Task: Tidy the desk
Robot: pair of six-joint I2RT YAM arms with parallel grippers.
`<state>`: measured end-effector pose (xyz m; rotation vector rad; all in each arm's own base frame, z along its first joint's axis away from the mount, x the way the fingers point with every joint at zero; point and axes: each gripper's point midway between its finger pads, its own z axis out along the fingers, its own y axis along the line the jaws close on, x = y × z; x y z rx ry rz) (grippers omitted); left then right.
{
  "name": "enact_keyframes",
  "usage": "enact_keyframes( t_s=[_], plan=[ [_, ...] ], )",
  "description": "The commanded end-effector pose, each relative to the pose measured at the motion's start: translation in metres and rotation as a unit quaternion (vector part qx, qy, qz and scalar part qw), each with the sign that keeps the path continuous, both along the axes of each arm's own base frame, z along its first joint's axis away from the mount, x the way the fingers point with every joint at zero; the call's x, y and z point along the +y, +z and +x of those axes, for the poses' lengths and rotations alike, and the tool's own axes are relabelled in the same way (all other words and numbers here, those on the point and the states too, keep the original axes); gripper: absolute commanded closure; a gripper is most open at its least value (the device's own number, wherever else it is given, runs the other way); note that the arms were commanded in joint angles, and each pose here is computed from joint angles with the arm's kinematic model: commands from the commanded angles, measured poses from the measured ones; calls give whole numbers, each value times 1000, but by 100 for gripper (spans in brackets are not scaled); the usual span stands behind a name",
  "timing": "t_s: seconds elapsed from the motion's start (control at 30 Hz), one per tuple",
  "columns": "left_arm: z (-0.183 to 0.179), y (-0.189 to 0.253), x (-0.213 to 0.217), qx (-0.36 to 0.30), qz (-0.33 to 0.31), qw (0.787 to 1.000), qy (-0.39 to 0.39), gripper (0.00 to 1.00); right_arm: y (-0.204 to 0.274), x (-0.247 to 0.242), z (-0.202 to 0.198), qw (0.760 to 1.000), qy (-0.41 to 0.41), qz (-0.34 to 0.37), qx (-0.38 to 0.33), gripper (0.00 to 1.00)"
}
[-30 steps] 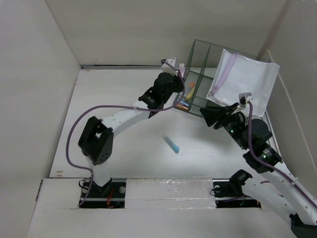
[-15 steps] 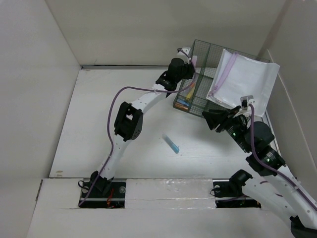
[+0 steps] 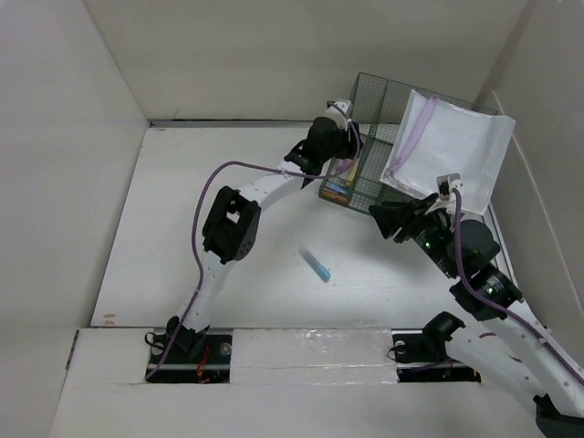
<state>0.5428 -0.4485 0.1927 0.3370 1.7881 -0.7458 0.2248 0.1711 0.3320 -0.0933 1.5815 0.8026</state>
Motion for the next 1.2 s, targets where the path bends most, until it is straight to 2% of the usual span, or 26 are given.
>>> enact_keyframes(
  t_s=[0.0,0.07,0.1,0.13,0.2,0.23,0.3,0.33,0.37,0.47,0.5,0.57,0.6,0.7,0.97,1.17],
  plan=[
    [-39,121,8,-89,-68,994,-15,47,11,-1,1,1000,-3,9,-19,50],
    [-67,141,27,-99,-91,991,-6,50,13,-3,2,1000,-7,11,-24,55],
    [-79,111,38,-61,-92,994,5,52,13,-5,1,1000,-10,12,-27,64],
    [-100,143,53,-74,-120,990,11,52,12,-6,2,999,-14,11,-27,71],
    [-115,140,77,-55,-142,987,45,58,12,-9,1,999,-20,12,-29,89],
    [-130,125,101,-21,-157,984,80,59,12,-11,2,999,-27,13,-31,92],
    [-148,74,121,48,-133,983,121,62,9,-12,3,999,-31,12,-30,94],
    [-156,73,139,62,-139,975,159,63,5,-11,5,999,-31,8,-26,94],
    [-172,50,139,100,-122,973,169,62,2,-10,6,999,-31,6,-23,94],
    [-207,-4,156,172,-61,956,228,56,-7,-5,9,1000,-24,2,-12,82],
    [-224,-19,150,192,-43,953,229,54,-8,-3,10,1000,-19,2,-11,74],
    [-248,-49,157,240,-6,936,258,50,-10,3,11,1000,-8,3,-10,67],
    [-263,-63,150,257,15,931,257,48,-10,5,10,1000,-3,4,-10,60],
    [-288,-88,146,295,44,918,261,48,-13,8,9,1000,6,2,-8,51],
    [-316,-116,148,335,45,908,248,44,-14,5,1,1000,12,6,-12,49],
    [-322,-140,152,347,69,894,275,42,-12,5,-2,1000,16,8,-15,49]
  ],
)
